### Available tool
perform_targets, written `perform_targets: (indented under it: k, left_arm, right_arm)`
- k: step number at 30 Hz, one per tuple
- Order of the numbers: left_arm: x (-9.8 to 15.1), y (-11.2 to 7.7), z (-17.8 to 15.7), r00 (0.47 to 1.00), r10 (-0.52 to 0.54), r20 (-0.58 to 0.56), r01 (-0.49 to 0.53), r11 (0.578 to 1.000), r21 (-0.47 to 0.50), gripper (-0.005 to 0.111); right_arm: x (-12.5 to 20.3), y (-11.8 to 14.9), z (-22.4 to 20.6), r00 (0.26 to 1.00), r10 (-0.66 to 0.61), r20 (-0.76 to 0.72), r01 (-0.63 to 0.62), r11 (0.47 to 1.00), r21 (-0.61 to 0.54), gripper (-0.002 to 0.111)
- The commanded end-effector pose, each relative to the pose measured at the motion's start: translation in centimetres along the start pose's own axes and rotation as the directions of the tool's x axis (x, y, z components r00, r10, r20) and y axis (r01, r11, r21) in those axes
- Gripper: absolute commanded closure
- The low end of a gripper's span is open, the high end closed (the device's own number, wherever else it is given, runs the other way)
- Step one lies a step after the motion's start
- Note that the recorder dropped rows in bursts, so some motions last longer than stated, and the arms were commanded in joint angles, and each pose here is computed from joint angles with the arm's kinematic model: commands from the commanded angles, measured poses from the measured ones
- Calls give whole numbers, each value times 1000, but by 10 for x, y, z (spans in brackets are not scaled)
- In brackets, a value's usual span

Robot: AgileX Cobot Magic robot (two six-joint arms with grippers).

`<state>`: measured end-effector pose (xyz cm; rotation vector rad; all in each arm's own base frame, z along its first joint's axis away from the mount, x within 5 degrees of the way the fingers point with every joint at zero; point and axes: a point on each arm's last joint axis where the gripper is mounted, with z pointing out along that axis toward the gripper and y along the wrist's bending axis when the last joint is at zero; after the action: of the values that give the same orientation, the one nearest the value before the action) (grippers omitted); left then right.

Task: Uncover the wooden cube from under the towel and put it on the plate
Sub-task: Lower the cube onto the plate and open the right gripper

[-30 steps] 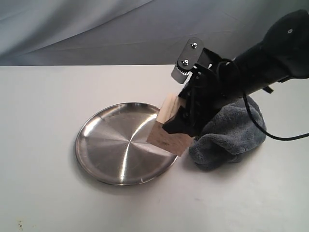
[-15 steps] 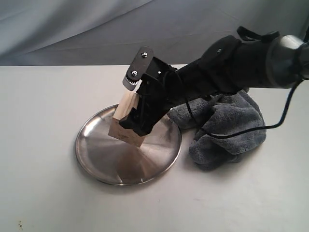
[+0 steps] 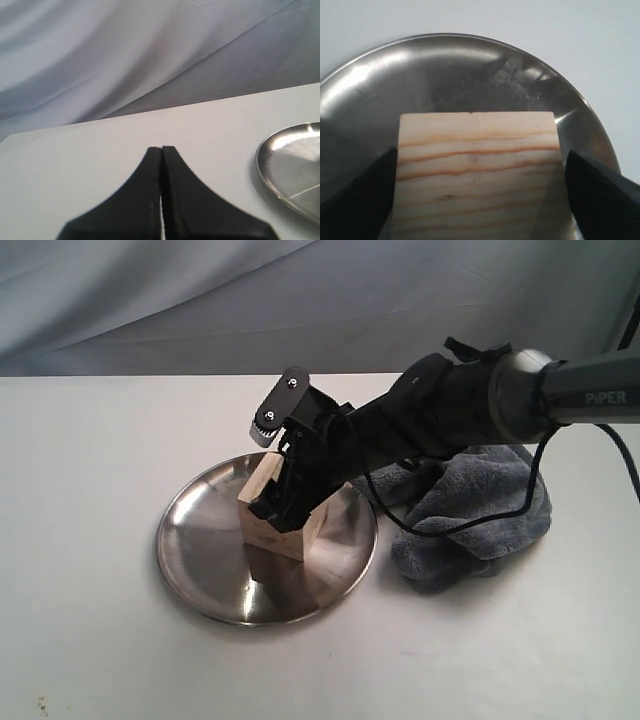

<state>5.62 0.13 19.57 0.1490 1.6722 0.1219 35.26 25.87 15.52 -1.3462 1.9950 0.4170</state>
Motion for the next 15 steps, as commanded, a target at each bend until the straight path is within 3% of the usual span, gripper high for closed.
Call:
perform_targets:
  k: [1, 3, 6, 8, 13, 15]
  left_arm:
    - [-1, 0, 0, 1000, -10, 13, 10, 1000, 1, 107]
    - [-1, 0, 0, 1000, -10, 13, 10, 1000, 1, 107]
    - [-1, 0, 0, 1000, -10, 13, 10, 1000, 1, 107]
    - [-1, 0, 0, 1000, -10, 13, 10, 1000, 1, 107]
    - [-1, 0, 0, 1000, -10, 13, 10, 1000, 1, 107]
    - [-1, 0, 0, 1000, -10, 13, 10, 1000, 1, 107]
  right_arm:
    - [-5, -3, -2, 999, 37, 26, -38, 999, 32, 108]
    - [-5, -3, -2, 998, 56, 34, -57, 998, 31, 108]
    - [-6, -3, -2, 996, 75, 41, -76, 997, 26, 97]
    - [-7, -2, -2, 994, 99, 49, -99, 995, 13, 80]
    - [-9, 1, -2, 987, 147, 68, -147, 989, -12, 20]
    - [-11, 1, -2, 979, 184, 82, -183, 983, -16, 9]
